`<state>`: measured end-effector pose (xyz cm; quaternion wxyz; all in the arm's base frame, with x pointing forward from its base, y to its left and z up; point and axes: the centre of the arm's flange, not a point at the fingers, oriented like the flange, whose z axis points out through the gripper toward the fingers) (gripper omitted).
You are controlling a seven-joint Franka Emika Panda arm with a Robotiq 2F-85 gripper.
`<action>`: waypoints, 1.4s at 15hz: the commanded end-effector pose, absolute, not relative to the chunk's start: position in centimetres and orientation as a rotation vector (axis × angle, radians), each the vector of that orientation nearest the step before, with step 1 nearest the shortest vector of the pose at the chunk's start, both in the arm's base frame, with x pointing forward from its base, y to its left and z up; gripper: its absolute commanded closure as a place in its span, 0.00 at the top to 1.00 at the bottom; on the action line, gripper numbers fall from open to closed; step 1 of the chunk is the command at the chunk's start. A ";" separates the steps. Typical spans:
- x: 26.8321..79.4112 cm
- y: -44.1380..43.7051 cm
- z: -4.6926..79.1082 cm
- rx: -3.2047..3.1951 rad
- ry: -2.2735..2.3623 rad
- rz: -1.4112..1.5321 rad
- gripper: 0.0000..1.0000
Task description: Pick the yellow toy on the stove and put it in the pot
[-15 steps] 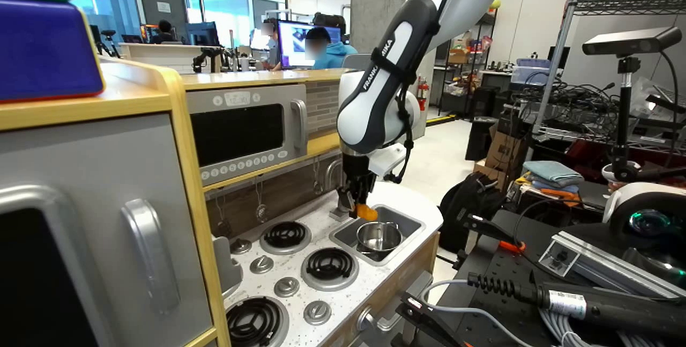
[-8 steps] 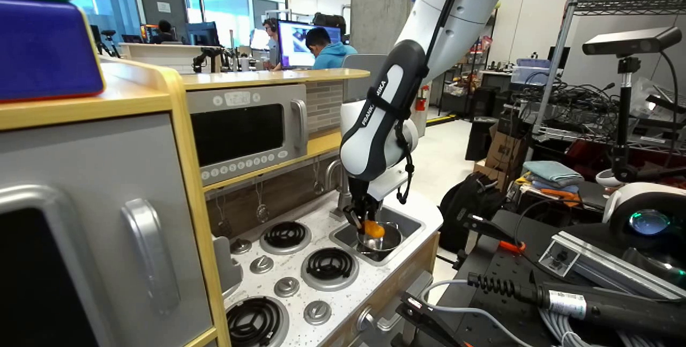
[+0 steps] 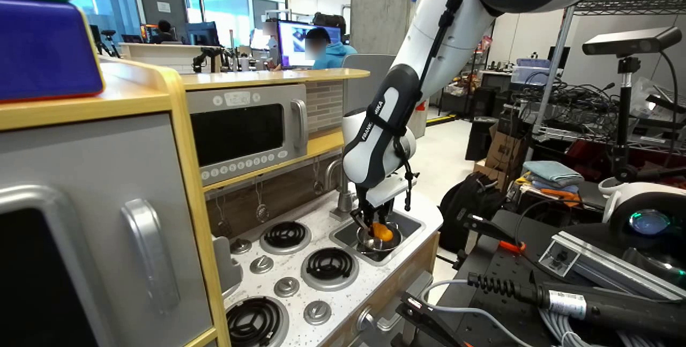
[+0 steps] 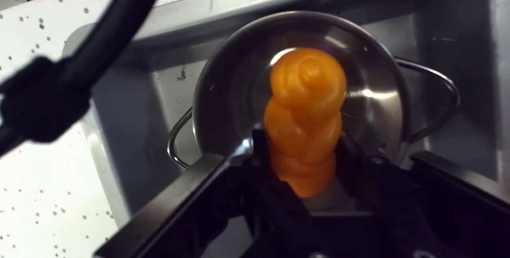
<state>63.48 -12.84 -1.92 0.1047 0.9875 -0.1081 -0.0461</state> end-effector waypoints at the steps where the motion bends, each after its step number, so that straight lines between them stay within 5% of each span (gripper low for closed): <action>1: 65.0 -12.2 -3.5 2.887 -0.396 -0.141 0.18; 3: 65.0 -11.2 -3.2 2.891 -0.385 -0.123 0.69; 5: 64.7 -10.0 -2.3 2.903 -0.341 -0.126 0.73; 9: 63.8 -8.1 -0.4 2.914 -0.227 -0.149 1.00; 18: 57.2 -10.8 8.2 2.849 0.441 -0.468 1.00; 21: 58.8 -10.8 6.4 2.839 0.467 -0.445 1.00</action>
